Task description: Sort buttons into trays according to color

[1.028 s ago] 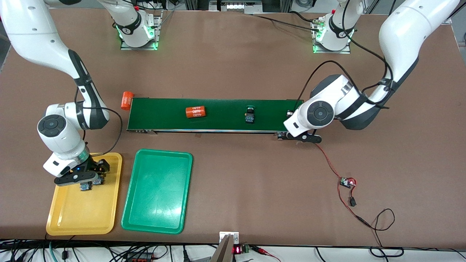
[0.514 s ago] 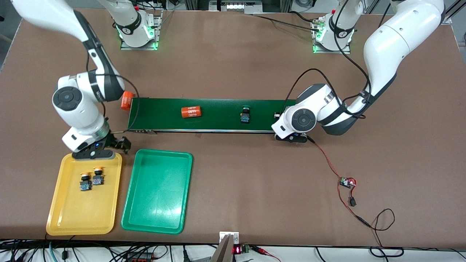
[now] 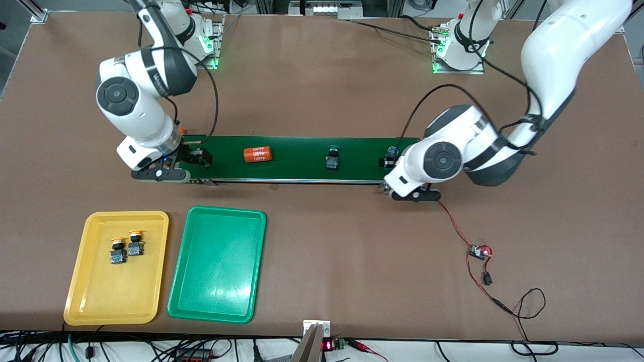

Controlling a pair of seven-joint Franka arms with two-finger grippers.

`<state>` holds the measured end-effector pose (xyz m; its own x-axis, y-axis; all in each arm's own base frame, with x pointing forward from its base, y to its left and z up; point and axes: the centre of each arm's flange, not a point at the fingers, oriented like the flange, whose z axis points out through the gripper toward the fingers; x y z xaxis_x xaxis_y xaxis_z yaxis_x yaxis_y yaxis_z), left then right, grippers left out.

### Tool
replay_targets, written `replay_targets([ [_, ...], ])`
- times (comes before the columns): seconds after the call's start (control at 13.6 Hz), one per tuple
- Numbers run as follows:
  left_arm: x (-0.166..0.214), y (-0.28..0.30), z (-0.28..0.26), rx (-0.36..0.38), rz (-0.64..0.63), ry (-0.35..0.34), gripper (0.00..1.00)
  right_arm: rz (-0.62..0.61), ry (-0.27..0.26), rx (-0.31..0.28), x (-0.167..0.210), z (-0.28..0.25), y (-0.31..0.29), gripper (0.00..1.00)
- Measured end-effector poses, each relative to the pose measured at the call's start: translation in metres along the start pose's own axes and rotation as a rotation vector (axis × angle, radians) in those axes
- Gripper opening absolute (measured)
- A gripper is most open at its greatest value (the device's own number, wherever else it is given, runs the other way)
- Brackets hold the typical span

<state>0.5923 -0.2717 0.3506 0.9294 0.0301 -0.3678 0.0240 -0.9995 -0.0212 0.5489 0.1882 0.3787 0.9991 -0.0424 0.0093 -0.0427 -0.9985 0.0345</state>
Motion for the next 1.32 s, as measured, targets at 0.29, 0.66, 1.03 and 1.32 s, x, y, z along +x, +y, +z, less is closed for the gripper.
replay_targets([
  [0.29, 0.019, -0.071, -0.084, -0.053, 0.010, 0.047, 1.00, 0.026, -0.002, 0.024, -0.033, -0.009, -0.066, 1.00],
  [0.66, 0.040, -0.182, -0.124, -0.063, 0.191, 0.094, 1.00, 0.039, 0.001, 0.050, -0.056, 0.002, -0.111, 1.00],
  [1.03, 0.028, -0.269, -0.151, -0.026, 0.191, 0.108, 1.00, 0.070, 0.016, 0.095, -0.076, 0.025, -0.159, 1.00],
  [1.32, -0.017, -0.306, -0.199, -0.123, 0.018, 0.148, 1.00, 0.091, 0.051, 0.058, -0.079, 0.034, -0.166, 1.00],
])
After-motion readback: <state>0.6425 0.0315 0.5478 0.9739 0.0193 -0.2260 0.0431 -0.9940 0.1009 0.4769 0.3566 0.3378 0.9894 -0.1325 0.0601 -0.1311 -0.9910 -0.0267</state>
